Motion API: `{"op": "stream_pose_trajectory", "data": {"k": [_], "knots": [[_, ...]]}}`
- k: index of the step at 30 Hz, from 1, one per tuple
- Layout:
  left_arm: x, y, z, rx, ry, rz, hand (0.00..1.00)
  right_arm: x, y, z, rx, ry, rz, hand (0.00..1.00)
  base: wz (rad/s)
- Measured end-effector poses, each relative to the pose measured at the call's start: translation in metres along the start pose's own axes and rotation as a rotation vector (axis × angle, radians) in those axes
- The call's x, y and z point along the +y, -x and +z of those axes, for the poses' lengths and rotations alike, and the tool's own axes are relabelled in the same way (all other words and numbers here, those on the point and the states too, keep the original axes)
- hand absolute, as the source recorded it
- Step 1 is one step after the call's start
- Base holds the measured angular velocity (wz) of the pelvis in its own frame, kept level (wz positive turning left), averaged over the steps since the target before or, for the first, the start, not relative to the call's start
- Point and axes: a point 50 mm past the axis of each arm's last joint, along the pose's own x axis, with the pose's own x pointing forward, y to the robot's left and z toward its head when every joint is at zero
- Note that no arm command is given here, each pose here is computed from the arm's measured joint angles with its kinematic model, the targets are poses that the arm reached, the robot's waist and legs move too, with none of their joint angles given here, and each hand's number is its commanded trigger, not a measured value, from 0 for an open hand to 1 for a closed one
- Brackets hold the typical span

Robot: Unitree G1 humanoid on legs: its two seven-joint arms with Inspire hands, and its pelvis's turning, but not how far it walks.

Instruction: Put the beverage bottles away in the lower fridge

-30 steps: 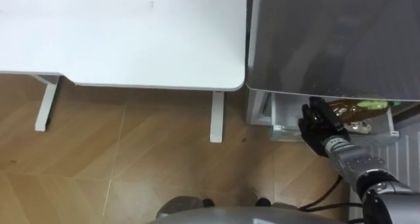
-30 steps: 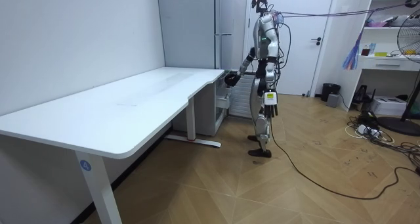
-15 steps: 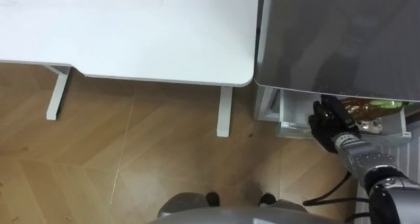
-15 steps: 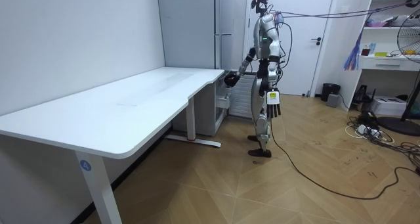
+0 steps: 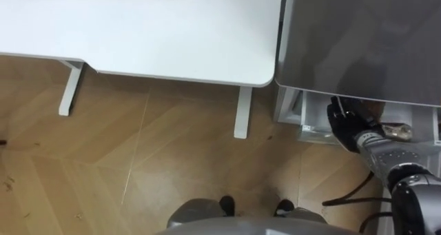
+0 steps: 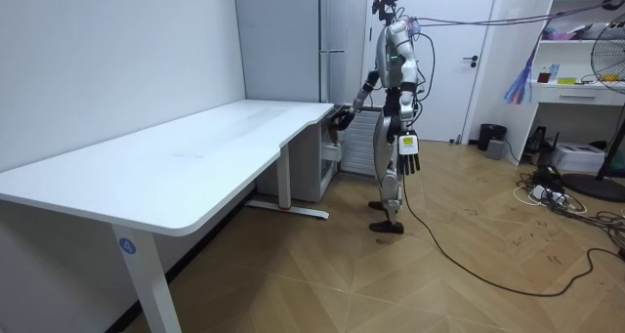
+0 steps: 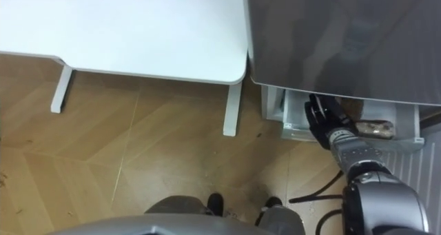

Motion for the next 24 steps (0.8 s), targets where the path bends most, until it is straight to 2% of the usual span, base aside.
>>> {"op": "stream_pose_trajectory", "data": {"k": [24], "knots": [[0.001,-0.0001,0.005,-0.012,0.001,0.002,0.0,-0.0014,0.0003,-0.0007,0.017,0.017,-0.005,0.0,0.01]]}}
